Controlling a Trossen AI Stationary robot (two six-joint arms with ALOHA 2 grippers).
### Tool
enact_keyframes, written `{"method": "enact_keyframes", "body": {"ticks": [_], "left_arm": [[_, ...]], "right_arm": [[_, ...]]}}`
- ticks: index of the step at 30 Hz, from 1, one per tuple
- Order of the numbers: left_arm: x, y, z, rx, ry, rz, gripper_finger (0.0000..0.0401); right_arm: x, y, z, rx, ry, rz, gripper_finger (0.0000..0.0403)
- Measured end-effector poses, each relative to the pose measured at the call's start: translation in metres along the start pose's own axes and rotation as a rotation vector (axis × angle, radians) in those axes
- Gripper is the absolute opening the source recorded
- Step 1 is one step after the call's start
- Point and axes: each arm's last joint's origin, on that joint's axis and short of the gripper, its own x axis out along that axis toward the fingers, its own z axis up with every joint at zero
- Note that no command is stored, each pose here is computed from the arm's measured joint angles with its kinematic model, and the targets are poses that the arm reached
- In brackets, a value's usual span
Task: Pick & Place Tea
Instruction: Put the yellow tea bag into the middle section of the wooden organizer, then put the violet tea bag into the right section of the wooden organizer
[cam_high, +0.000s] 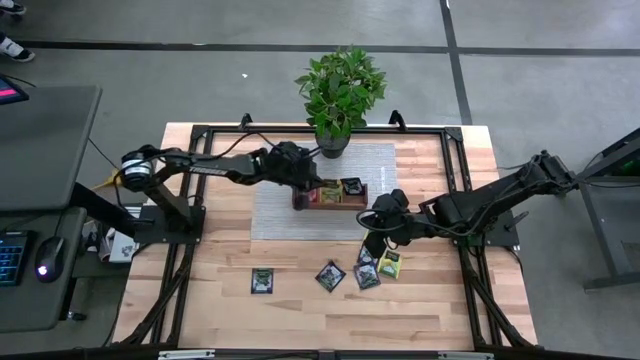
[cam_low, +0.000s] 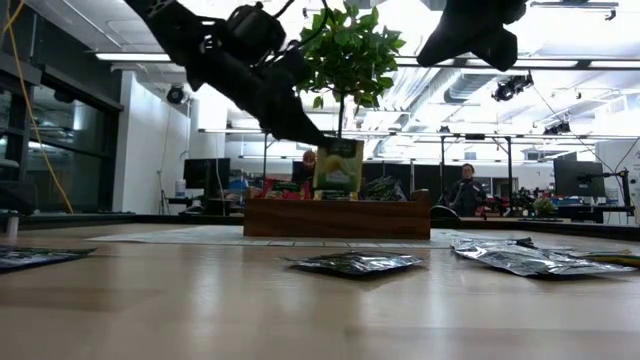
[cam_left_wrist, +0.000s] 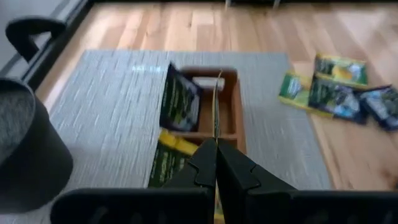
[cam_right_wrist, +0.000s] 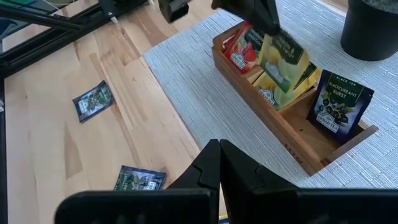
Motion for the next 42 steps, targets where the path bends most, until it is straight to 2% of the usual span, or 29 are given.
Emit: {"method": "enact_keyframes", "body": {"ticks": [3, 6, 19, 23, 31, 35, 39, 42], "left_arm": [[0.003, 0.002, 0.002, 0.002, -0.008, 0.023, 0.0000], [0.010, 0.003, -0.006, -0.033, 0.047, 0.054, 0.0000], [0.023, 0.003, -0.019, -0.080, 0.091, 0.053, 0.0004], [0.023, 0.003, -0.019, -0.075, 0.093, 0.070, 0.0028], [0.023, 0.003, -0.019, -0.061, 0.094, 0.071, 0.0121], [0.019, 0.002, -0.016, -0.058, 0.084, 0.048, 0.0154], [0.009, 0.000, -0.014, -0.063, 0.123, 0.044, 0.0160], [-0.003, -0.001, -0.012, -0.052, 0.161, 0.058, 0.0147]], "right_arm": [[0.000, 0.000, 0.000, 0.013, -0.004, -0.001, 0.0000], [0.000, 0.000, 0.000, 0.020, -0.006, -0.002, 0.0000], [0.000, 0.000, 0.000, 0.026, -0.004, 0.005, 0.0000], [0.000, 0.000, 0.000, 0.025, -0.004, 0.005, 0.0000], [0.000, 0.000, 0.000, 0.023, -0.006, 0.003, 0.0000], [0.000, 0.000, 0.000, 0.020, -0.005, 0.003, 0.0000], [0.000, 0.000, 0.000, 0.019, -0.004, 0.005, 0.0000], [0.000, 0.001, 0.000, 0.014, -0.003, 0.005, 0.0000]]}}
